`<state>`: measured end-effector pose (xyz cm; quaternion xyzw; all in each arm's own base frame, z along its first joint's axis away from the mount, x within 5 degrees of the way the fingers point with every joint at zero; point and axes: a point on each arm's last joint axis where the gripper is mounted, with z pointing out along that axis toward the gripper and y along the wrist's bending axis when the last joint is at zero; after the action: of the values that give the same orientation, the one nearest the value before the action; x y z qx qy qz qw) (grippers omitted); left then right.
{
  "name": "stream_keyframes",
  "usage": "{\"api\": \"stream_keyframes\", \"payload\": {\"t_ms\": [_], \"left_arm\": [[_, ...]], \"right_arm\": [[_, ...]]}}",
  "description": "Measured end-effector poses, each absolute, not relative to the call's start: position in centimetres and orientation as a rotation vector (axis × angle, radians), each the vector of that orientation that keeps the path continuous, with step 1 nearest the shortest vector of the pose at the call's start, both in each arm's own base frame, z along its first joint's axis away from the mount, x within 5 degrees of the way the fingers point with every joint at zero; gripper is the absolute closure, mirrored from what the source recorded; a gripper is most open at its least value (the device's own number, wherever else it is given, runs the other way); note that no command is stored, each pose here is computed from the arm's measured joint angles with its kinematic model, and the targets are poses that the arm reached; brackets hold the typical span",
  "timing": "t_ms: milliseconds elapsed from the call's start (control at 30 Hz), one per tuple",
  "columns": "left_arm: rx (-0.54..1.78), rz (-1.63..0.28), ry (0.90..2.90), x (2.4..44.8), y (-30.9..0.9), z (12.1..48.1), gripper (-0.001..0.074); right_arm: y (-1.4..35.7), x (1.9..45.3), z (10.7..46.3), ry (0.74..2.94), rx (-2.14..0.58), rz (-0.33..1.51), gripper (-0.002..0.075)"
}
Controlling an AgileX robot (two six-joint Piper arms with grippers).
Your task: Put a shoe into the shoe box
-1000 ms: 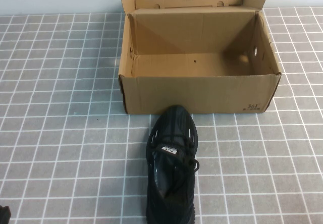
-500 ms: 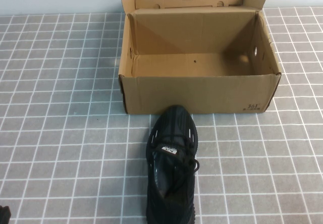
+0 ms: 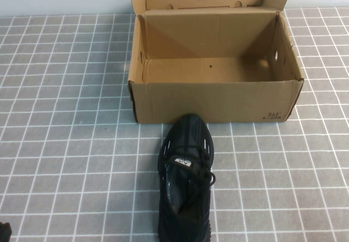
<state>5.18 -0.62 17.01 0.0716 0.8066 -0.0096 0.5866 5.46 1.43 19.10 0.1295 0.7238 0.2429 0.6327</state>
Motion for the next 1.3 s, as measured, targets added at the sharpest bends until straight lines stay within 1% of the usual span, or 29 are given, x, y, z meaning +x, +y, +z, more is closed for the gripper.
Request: {"api": "stream_keyframes", "payload": {"t_ms": [133,267,400,500,633,800,900,1133,1233,1300], "left_arm": [[0.167,-0.022,1.880,5.2,-0.6,17.0,0.0736],[0.167,-0.022,1.880,5.2,-0.6,17.0,0.0736],[0.167,-0.022,1.880,5.2,-0.6,17.0,0.0736],[0.167,-0.022,1.880,5.2,-0.6,17.0,0.0736],[0.167,-0.022,1.880,5.2,-0.6,17.0,0.0736],[0.167,-0.022,1.880,5.2,-0.6,17.0,0.0736],[0.167,-0.022,1.880,5.2,-0.6,17.0,0.0736],[0.167,-0.022,1.880,5.2,-0.6,17.0,0.0736],[0.167,-0.022,1.880,5.2,-0.6,17.0,0.0736],[0.167,-0.022,1.880,5.2,-0.6,17.0,0.0736]], "right_arm": [[1.4,5.5,19.7,1.568,0.483,0.753,0.0742],[1.3,5.5,19.9,1.517,0.573,0.835,0.0742],[2.0,5.3,20.0,1.571,0.558,0.913,0.0742],[2.9,5.0,22.0,1.656,0.457,0.950,0.0742],[3.9,5.6,25.5,1.867,0.289,0.891,0.0742],[4.7,8.0,28.6,2.210,0.068,0.759,0.0742],[4.9,10.5,30.0,2.340,-0.041,0.699,0.0742],[6.0,17.0,31.7,2.482,-0.239,0.673,0.0742],[7.9,19.1,32.1,2.516,-0.373,0.691,0.0742],[10.1,20.0,32.5,2.526,-0.504,0.702,0.0742]]}}
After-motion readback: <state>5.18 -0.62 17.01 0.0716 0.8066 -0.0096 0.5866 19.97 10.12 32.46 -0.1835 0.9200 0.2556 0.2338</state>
